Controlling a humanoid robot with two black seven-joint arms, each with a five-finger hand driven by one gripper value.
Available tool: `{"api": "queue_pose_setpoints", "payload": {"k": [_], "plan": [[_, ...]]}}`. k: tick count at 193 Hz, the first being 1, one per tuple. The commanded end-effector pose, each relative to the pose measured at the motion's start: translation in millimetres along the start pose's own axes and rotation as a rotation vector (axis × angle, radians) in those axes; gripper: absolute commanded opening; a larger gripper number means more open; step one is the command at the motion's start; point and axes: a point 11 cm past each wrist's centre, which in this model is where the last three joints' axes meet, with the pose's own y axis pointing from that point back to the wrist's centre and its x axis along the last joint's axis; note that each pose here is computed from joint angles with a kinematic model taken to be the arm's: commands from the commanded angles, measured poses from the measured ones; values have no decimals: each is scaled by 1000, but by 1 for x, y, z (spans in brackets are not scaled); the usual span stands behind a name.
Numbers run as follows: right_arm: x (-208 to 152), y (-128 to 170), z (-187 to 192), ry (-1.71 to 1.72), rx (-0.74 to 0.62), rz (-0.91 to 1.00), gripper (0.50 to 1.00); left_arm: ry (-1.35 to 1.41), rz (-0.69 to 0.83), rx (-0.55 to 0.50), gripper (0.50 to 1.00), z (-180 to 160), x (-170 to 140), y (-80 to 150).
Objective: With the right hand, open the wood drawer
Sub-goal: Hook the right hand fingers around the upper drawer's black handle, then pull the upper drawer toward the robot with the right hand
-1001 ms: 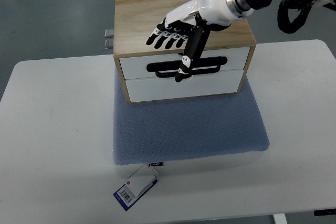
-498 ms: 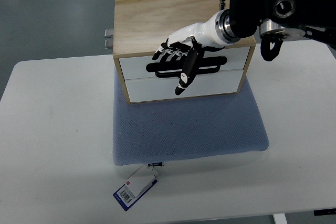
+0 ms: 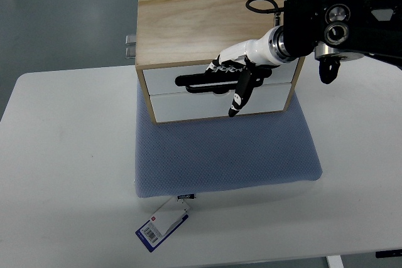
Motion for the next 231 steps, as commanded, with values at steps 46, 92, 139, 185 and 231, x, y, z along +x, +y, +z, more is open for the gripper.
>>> {"api": "queue_pose_setpoints", "payload": {"k": [46, 92, 139, 185, 231], "plan": [[-15, -10, 17, 27, -30, -65, 938, 0, 0, 1, 1000, 0, 0, 0], [-20, 6, 16, 94, 6, -189, 938, 2, 1, -1, 1000, 0, 1, 0], [-35, 31, 7, 113, 84, -282, 938, 5, 3, 0, 1000, 0, 1, 0], [-43, 49, 12, 80, 112, -303, 938, 5, 3, 0, 1000, 0, 1, 0], [-42, 72, 3, 17, 191, -315, 938, 5, 3, -2, 1000, 0, 1, 0]]}}
